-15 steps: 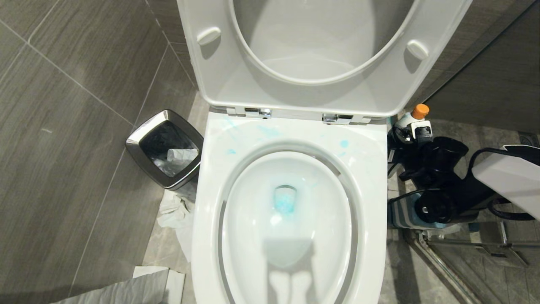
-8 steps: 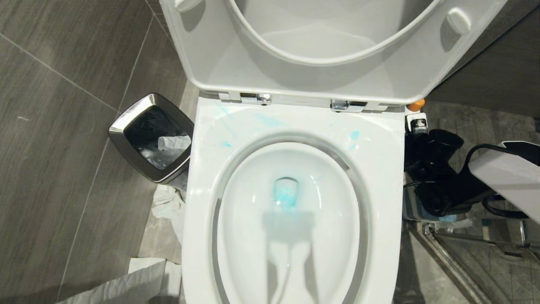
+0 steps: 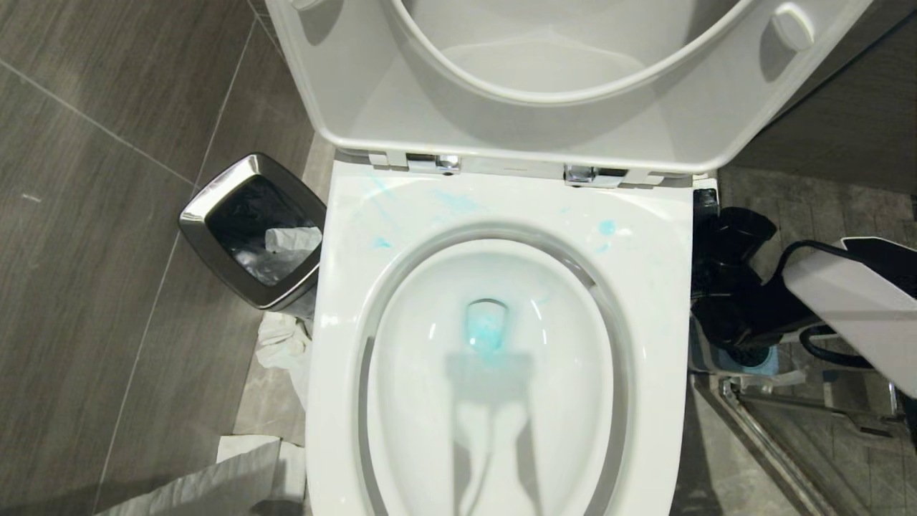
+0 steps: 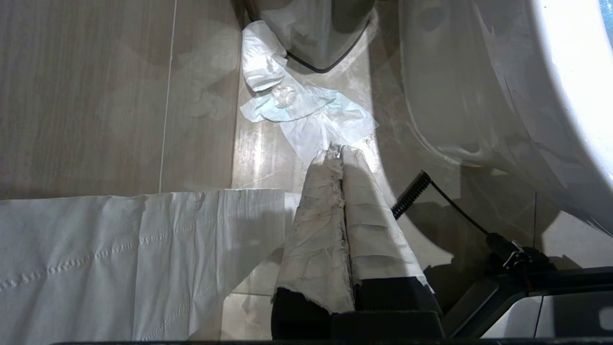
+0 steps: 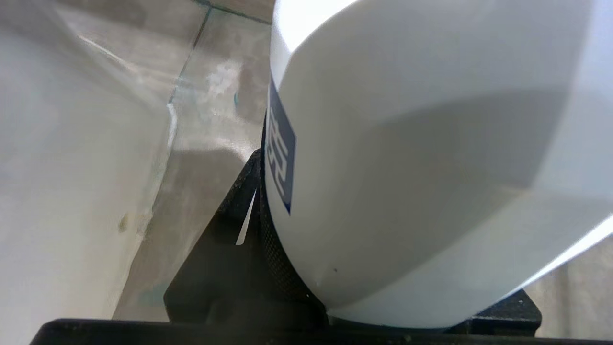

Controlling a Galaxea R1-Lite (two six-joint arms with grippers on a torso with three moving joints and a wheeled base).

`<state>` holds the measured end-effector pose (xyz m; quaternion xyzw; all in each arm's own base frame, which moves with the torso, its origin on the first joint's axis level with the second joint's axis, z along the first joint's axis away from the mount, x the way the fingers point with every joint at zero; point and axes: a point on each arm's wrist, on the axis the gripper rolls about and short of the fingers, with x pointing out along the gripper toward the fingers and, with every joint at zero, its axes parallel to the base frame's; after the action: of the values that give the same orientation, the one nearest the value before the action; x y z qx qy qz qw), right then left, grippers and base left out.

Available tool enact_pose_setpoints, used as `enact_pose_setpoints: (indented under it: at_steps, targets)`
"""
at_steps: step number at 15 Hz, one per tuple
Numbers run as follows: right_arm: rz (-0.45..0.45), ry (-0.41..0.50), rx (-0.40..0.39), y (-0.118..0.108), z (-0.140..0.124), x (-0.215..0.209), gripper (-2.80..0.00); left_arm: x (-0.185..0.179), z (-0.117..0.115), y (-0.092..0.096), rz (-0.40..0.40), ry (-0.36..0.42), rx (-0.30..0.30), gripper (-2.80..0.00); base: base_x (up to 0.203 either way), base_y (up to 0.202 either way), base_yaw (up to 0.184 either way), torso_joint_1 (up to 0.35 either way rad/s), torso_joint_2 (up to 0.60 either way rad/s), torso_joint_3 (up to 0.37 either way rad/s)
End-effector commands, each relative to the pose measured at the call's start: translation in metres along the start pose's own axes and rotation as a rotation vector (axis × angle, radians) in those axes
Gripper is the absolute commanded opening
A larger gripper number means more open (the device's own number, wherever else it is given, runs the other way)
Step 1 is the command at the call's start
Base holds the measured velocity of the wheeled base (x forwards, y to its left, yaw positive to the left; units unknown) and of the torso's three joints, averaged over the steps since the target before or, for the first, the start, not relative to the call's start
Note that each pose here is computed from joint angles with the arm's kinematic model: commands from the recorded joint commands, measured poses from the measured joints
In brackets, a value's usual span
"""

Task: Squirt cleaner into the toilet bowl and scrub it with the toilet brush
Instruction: Place the cleaning agent on the floor

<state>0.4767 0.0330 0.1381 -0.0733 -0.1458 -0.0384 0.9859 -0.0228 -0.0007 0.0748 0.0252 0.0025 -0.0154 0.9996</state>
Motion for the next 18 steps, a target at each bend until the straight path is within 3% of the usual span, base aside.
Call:
enact_pose_setpoints:
  at_steps: [1,6,18]
  targets:
    - [0.005,-0.002,0.001,0.006,-0.015,0.006,-2.8,0.0,0.0,0.0,0.0,0.002,0.0,-2.8,0.0,0.0,0.0,0.0,0.0,0.0]
    - [0.024,0.033,0.007,0.017,-0.042,0.007,-2.8,0.0,0.0,0.0,0.0,0.002,0.0,-2.8,0.0,0.0,0.0,0.0,0.0,0.0]
    - [0.058,0.009,0.018,0.046,-0.055,0.007,-2.8,0.0,0.0,0.0,0.0,0.002,0.0,-2.8,0.0,0.0,0.0,0.0,0.0,0.0]
